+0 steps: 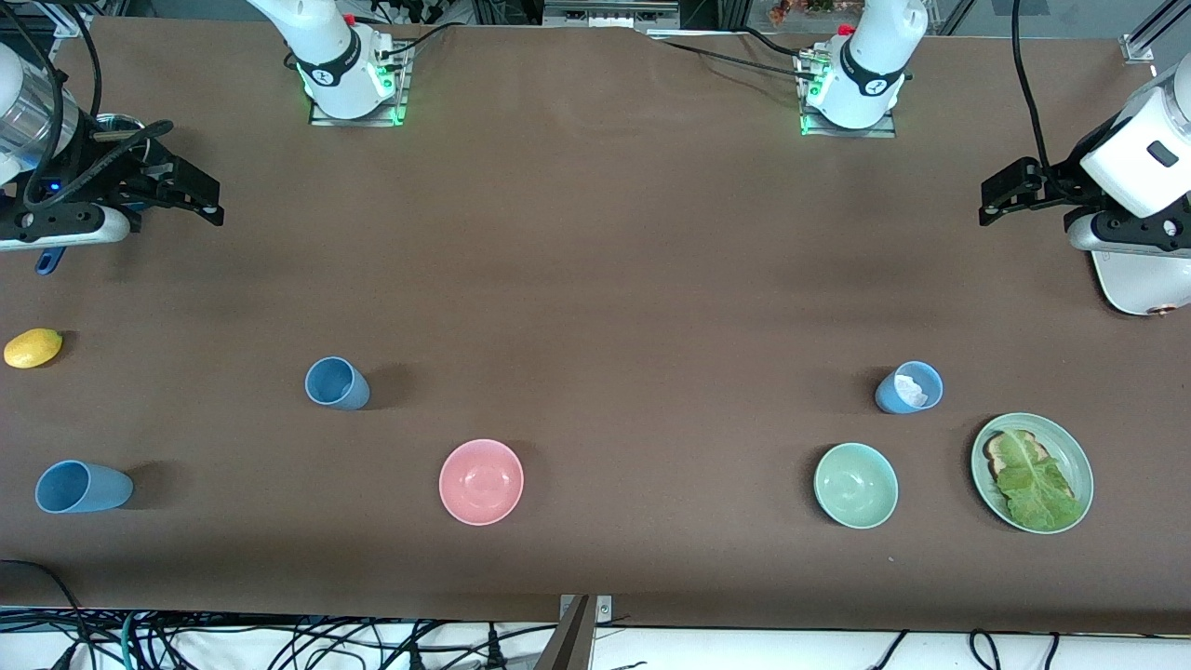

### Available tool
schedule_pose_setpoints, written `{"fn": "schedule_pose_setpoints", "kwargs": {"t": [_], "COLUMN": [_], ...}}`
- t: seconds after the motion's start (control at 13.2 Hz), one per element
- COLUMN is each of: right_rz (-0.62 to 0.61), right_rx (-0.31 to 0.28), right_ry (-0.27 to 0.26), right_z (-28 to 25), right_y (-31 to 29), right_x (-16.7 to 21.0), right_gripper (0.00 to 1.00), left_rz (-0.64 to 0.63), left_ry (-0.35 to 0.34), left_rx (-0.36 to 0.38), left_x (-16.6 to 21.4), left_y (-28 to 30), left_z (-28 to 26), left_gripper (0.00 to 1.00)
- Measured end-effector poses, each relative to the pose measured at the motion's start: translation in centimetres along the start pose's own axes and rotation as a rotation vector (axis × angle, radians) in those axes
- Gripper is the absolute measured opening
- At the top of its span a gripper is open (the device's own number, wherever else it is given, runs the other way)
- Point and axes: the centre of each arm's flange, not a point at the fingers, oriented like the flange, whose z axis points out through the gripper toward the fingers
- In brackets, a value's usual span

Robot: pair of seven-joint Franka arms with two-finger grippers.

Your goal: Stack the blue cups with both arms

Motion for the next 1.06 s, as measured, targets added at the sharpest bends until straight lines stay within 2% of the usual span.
{"fn": "schedule_pose_setpoints", "kwargs": {"t": [1.06], "right_rz": [0.0], "right_rx": [0.0], "right_ry": [-0.005], "right_z": [0.28], "right_y": [0.01], "right_x": [0.12], "right_gripper": [1.0], "left_rz": [0.0], "left_ry": [0.011], "left_rx": [0.0], "left_x": [0.12], "left_y": [0.0], "left_z": [-0.09], "left_gripper": [1.0]}}
